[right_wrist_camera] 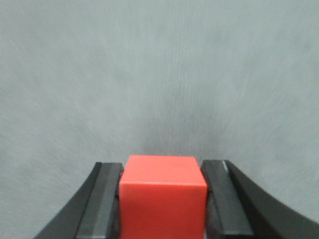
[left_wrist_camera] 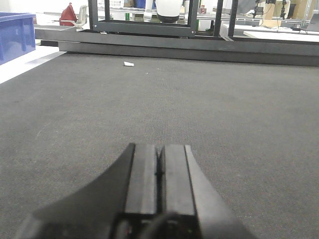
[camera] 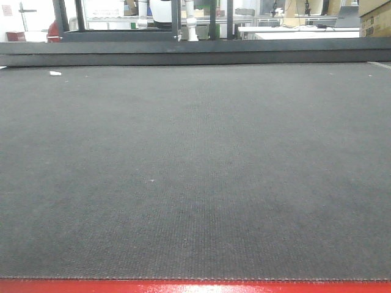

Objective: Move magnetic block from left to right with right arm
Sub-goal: 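Hold the red cube raised in the right gripper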

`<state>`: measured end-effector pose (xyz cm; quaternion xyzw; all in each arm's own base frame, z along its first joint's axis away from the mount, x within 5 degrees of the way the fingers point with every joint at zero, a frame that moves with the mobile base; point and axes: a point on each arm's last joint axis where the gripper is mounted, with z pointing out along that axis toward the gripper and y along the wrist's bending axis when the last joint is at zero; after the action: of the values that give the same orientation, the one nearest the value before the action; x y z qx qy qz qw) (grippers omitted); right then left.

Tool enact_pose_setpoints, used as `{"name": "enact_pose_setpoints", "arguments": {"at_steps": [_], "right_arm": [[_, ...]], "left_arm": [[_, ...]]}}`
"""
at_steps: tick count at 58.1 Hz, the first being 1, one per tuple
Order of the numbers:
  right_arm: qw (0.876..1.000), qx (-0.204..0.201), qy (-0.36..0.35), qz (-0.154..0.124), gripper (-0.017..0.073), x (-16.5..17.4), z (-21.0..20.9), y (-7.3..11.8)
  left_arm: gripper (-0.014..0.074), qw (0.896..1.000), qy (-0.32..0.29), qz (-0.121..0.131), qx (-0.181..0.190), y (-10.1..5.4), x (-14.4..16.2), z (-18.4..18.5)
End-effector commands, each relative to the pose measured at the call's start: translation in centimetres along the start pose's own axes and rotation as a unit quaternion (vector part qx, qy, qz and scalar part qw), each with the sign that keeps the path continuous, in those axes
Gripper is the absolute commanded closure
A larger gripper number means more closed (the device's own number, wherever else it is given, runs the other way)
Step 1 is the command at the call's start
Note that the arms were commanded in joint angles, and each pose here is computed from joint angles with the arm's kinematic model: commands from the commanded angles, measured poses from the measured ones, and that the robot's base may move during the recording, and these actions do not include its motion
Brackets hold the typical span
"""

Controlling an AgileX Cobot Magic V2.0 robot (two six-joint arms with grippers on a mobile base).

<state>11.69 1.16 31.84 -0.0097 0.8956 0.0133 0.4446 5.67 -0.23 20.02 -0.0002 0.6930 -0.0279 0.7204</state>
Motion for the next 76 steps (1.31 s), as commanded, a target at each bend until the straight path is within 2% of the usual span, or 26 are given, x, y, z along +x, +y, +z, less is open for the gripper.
{"name": "enact_pose_setpoints", "arguments": {"at_steps": [1, 16, 26, 76], "right_arm": [[0.996, -0.010, -0.084, -0.007, 0.0366, -0.7, -2.7, -0.2], [0.981, -0.026, -0.194, 0.006, 0.0366, 1.3, -8.0, -1.1], [0.972, -0.030, -0.231, 0.011, 0.0366, 2.1, -9.6, -1.4], [0.971, -0.030, -0.236, 0.012, 0.0366, 2.3, -9.8, -1.4]], "left_arm": [[0.0720, 0.999, -0.045, -0.005, -0.003, 0.1, -0.6, -0.1], [0.0720, 0.999, -0.045, -0.005, -0.003, 0.1, -0.6, -0.1], [0.0720, 0.999, -0.045, -0.005, -0.003, 0.1, -0.6, -0.1], [0.0720, 0.999, -0.045, -0.005, -0.003, 0.1, -0.6, -0.1]]}}
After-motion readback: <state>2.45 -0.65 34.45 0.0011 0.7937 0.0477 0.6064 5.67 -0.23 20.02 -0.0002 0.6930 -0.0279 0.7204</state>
